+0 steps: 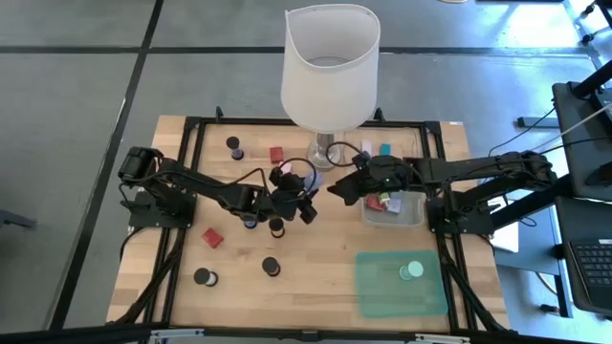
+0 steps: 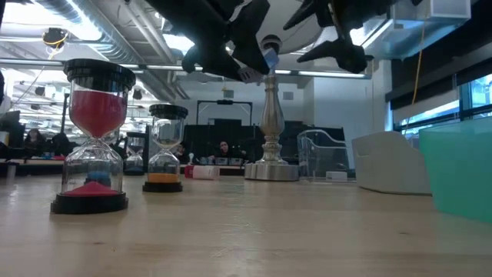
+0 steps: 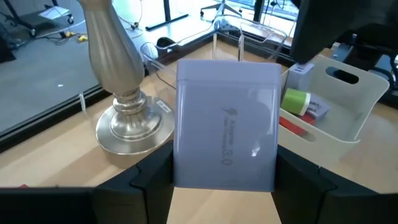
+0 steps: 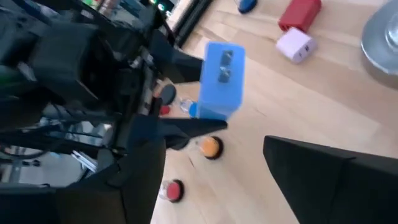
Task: Pick & Place Office items
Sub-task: Put the purple charger adapter into the gray bin
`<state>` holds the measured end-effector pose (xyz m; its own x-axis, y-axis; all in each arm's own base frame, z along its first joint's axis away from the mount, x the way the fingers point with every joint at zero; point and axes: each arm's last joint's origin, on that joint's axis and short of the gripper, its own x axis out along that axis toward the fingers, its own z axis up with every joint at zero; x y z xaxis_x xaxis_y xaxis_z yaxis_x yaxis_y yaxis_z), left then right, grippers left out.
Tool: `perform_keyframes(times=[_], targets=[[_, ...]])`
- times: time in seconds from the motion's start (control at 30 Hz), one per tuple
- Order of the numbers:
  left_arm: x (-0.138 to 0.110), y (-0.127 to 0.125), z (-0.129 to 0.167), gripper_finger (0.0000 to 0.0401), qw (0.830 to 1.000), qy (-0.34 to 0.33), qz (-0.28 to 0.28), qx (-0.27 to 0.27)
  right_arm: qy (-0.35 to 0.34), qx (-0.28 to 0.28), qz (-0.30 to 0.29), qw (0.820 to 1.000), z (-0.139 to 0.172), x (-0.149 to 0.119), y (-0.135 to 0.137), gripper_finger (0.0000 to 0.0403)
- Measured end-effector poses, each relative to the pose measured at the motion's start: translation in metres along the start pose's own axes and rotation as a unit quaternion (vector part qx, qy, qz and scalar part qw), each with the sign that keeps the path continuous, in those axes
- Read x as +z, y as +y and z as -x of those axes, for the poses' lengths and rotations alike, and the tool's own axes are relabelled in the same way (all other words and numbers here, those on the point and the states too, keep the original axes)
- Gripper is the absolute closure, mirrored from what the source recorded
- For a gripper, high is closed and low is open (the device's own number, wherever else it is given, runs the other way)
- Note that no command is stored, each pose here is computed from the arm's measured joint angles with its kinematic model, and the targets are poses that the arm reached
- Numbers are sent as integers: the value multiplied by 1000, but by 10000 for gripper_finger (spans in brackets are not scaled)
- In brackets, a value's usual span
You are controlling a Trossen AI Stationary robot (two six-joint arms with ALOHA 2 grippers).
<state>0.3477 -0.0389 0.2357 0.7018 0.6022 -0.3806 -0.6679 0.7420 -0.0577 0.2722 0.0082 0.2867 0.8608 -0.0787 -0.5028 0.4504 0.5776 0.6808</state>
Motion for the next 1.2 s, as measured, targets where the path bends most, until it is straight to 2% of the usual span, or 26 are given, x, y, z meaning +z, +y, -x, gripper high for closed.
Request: perform_keyframes(times=[0.1,0.37,0.63,0.8,0.93,1.2], targets=[[0,1,-1,193,1000,0,-4,0,-1,1,-19,1000,-5,-1,0,108],[3,5,-6,193,1000,8,2,-9,-8,12,-24,1000,-23,-2,1,53],[6,5,-8,193,1000,5,5,-26,-12,1,-26,1000,-43,-2,-6,41],[6,4,-8,193,999,7,-3,-31,-17,4,-22,1000,-48,-1,-7,51],[6,4,-8,193,999,9,-3,-34,-16,0,-22,1000,-51,-2,-8,75],[5,4,-8,189,999,12,-3,-41,-16,-4,-25,1000,-52,-1,-10,172]])
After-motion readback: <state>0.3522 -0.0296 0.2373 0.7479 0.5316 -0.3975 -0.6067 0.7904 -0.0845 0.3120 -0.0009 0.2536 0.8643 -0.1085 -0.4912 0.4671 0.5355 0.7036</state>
